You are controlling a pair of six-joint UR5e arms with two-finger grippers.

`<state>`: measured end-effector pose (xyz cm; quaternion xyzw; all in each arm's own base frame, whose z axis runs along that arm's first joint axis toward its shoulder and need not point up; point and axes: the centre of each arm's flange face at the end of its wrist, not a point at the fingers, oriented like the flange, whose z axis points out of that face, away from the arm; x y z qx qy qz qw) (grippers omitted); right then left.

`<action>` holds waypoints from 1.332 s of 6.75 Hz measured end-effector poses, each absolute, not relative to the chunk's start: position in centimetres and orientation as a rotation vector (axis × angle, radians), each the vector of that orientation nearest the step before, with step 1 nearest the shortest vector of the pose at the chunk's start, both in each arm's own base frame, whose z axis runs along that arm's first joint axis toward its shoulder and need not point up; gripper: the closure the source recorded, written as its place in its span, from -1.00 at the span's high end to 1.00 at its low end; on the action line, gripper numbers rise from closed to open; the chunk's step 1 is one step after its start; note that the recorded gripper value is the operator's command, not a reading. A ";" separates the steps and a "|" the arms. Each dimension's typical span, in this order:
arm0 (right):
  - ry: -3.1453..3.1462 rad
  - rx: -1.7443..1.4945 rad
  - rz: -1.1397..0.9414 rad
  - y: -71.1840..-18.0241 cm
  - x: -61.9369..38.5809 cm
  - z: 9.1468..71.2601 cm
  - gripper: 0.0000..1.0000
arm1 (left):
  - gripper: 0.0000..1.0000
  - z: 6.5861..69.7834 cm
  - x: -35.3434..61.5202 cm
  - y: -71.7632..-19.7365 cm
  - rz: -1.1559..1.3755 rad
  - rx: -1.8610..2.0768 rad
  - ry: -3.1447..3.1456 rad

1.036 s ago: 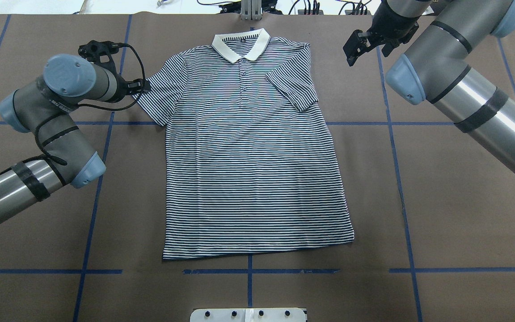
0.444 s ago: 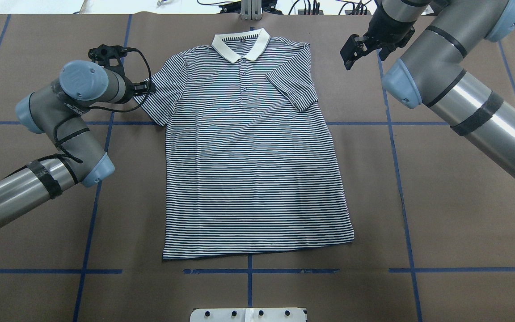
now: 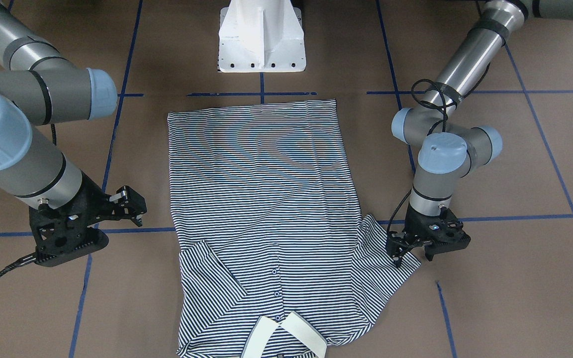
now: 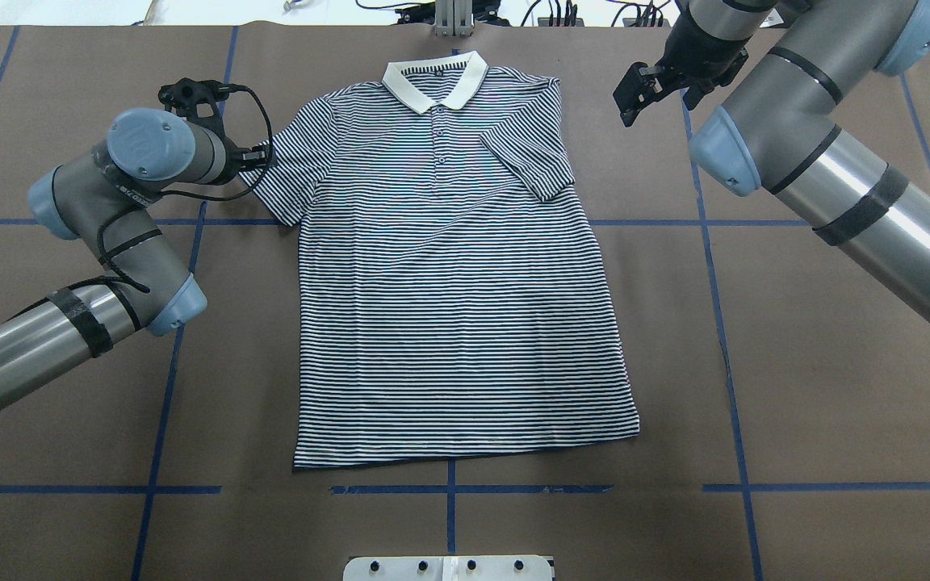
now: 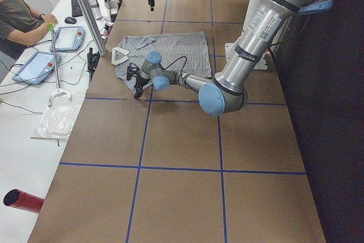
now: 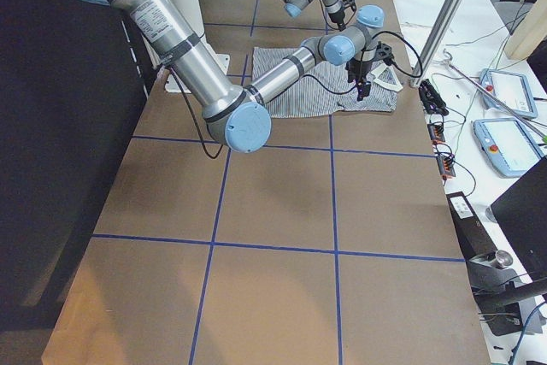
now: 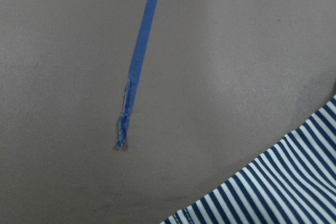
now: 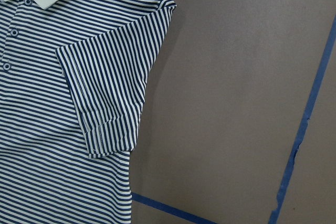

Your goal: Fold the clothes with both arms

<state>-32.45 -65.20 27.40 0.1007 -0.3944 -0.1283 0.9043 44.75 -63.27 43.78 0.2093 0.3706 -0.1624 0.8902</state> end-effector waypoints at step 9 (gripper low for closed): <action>-0.808 0.193 -0.267 -65.0 -32.8 28.5 1.00 | -1.00 27.8 50.7 -66.3 -0.524 0.319 0.845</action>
